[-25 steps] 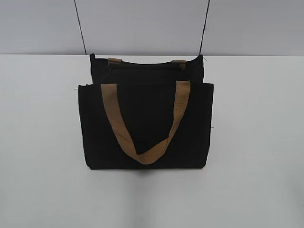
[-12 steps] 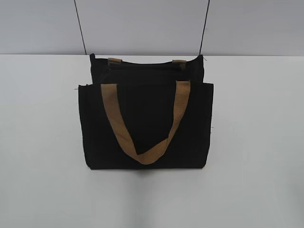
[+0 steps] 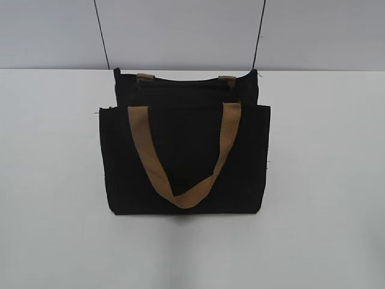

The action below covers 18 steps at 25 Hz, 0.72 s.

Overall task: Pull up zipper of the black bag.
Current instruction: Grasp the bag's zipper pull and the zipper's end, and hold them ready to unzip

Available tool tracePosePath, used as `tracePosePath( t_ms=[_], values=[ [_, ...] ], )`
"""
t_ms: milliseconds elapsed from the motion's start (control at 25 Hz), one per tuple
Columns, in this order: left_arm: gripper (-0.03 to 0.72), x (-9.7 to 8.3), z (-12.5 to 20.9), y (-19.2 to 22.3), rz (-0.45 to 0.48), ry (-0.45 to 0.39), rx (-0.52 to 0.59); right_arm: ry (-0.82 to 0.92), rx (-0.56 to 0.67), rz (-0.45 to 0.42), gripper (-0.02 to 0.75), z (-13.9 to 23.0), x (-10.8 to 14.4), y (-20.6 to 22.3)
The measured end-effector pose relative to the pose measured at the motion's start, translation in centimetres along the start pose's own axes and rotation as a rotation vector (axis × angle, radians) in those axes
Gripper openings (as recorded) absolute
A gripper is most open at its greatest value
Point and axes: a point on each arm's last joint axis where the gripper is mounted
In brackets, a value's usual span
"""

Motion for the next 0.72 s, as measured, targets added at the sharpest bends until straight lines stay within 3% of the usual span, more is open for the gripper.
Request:
tracePosePath(
  t_ms=[200,280,440,520,600,720],
  values=[
    [0.248,0.2,-2.2,-0.6,-0.023,-0.002,-0.219,0.000,0.000,0.000,0.575,0.0,0.0,0.0],
    [0.293,0.3,-3.0,-0.6,-0.034,-0.003,-0.293,0.000,0.000,0.000,0.575,0.0,0.0,0.0],
    [0.521,0.7,-5.1,1.2,-0.046,-0.010,-0.340,0.000,0.000,0.000,0.575,0.0,0.0,0.0],
    [0.597,1.0,-6.0,2.9,-0.055,-0.015,-0.358,0.000,0.000,0.000,0.575,0.0,0.0,0.0],
    [0.603,1.3,-6.7,5.1,-0.064,-0.021,-0.361,0.000,0.000,0.000,0.575,0.0,0.0,0.0],
    [0.525,1.8,-7.3,8.7,-0.093,-0.019,-0.428,0.000,0.000,0.000,0.575,0.0,0.0,0.0]
  ],
)
Point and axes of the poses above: a point on each arm's last joint axis where the gripper is mounted, y pointing out along that axis toward the gripper, x along the wrist's bending axis when the last joint is at zero, z = x × y, and after that the axes turned 8 degrees about y, right-handed
